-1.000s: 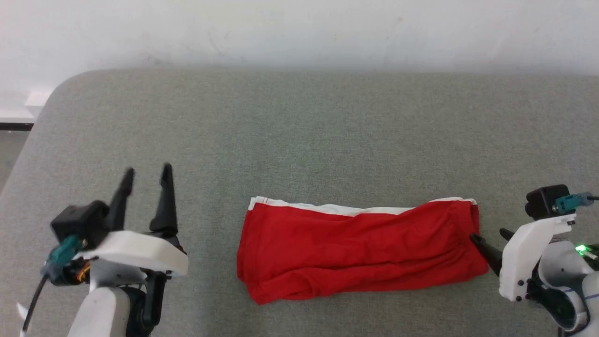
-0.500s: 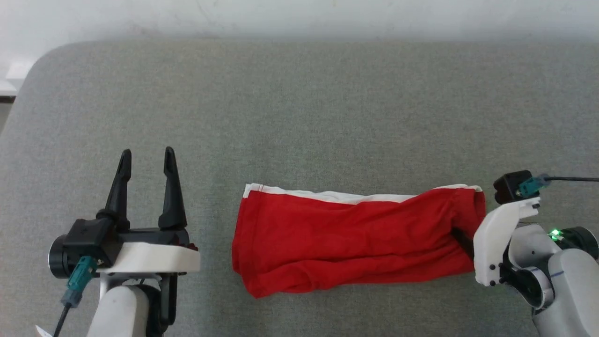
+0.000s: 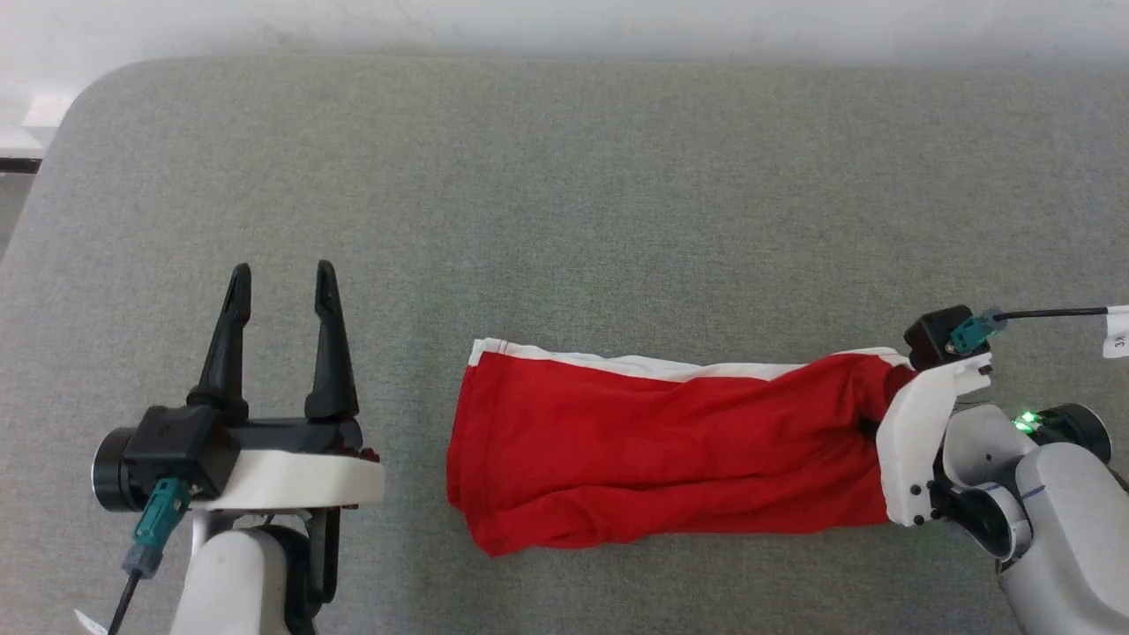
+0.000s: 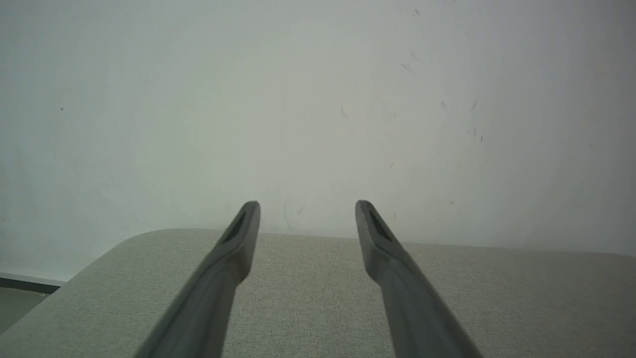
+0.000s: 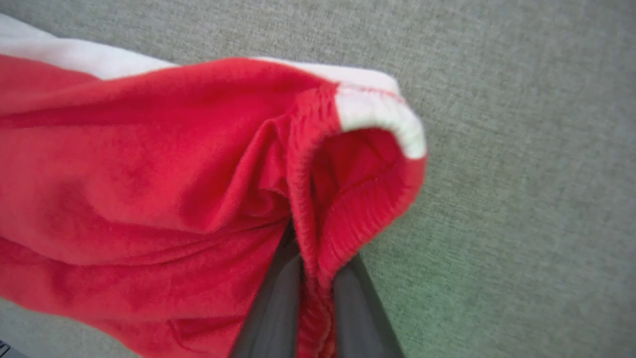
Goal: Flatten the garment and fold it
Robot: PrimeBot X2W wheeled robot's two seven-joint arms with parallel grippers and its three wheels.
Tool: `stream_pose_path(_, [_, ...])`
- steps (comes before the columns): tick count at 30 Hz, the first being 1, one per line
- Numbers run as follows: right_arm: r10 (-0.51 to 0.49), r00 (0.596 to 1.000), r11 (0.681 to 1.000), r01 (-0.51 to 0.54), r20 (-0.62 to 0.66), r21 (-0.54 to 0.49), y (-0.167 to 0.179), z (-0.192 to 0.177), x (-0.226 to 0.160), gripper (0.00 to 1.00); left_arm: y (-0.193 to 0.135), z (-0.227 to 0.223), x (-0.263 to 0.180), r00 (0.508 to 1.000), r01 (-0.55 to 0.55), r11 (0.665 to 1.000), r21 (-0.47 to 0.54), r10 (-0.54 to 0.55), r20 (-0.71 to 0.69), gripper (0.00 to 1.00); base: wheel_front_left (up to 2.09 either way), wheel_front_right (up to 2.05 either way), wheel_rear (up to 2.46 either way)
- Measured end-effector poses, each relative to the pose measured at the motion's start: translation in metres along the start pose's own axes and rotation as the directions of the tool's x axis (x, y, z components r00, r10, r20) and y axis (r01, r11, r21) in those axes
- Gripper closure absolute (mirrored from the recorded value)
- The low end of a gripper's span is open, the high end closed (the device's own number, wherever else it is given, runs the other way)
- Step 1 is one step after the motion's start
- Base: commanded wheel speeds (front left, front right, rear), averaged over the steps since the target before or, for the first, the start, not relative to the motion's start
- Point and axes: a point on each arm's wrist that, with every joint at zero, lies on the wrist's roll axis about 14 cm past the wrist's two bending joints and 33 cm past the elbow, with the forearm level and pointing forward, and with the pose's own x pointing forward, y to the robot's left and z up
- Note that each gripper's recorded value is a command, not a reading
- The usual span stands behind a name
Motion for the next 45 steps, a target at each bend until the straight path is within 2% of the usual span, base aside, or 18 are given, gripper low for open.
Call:
stream_pose_path(4, [-0.021, 1.0, 1.0, 0.021, 0.004, 0.021, -0.013, -0.001, -0.007, 1.0, 0.001, 0.003, -0.002, 1.0, -0.002, 1.0, -0.004, 0.002, 0.007, 0.0, 0.0, 0.0, 0.0])
stream_pose_path(8, [-0.125, 0.992, 0.99, 0.127, -0.022, 0.06, -0.059, -0.013, -0.024, 1.0, 0.001, 0.006, -0.002, 1.0, 0.001, 1.0, -0.008, -0.001, 0.015, 0.0, 0.0, 0.0, 0.0])
stream_pose_path(13, [-0.259, 0.962, 0.958, 0.267, -0.082, 0.103, -0.113, -0.031, -0.046, 1.0, -0.003, 0.006, -0.003, 1.0, 0.007, 1.0, -0.021, -0.007, 0.014, 0.0, 0.0, 0.0, 0.0])
stream_pose_path(16, [-0.294, 0.95, 0.947, 0.304, -0.101, 0.102, -0.123, -0.036, -0.053, 1.0, -0.003, 0.003, -0.005, 1.0, 0.01, 1.0, -0.026, -0.01, 0.007, 0.0, 0.0, 0.0, 0.0])
stream_pose_path(20, [-0.301, 0.949, 0.95, 0.307, -0.099, 0.054, -0.119, -0.029, -0.062, 1.0, -0.003, 0.005, -0.006, 1.0, 0.012, 0.999, -0.029, -0.012, 0.011, 0.0, 0.0, 0.0, 0.0])
stream_pose_path(26, [-0.234, 0.972, 0.972, 0.234, -0.017, -0.031, -0.088, 0.004, -0.084, 1.0, -0.004, 0.011, -0.008, 1.0, 0.017, 0.999, -0.037, -0.017, 0.024, 0.0, 0.0, 0.0, 0.0])
stream_pose_path(33, [-0.028, 0.997, 0.995, 0.036, 0.078, -0.097, -0.014, 0.033, -0.089, 1.0, -0.003, 0.01, -0.013, 1.0, 0.012, 0.999, -0.044, -0.012, 0.016, 0.0, 0.0, 0.0, 0.0])
stream_pose_path(39, [0.133, 0.989, 0.983, -0.123, 0.067, -0.137, 0.05, 0.036, -0.068, 1.0, 0.002, 0.008, -0.015, 1.0, 0.001, 0.999, -0.046, -0.001, 0.009, 0.0, 0.0, 0.0, 0.0])
stream_pose_path(45, [0.19, 0.981, 0.966, -0.18, 0.037, -0.187, 0.085, 0.043, -0.044, 1.0, 0.011, 0.004, -0.018, 1.0, -0.024, 0.999, -0.038, 0.024, -0.005, 0.0, 0.0, 0.0, 0.0])
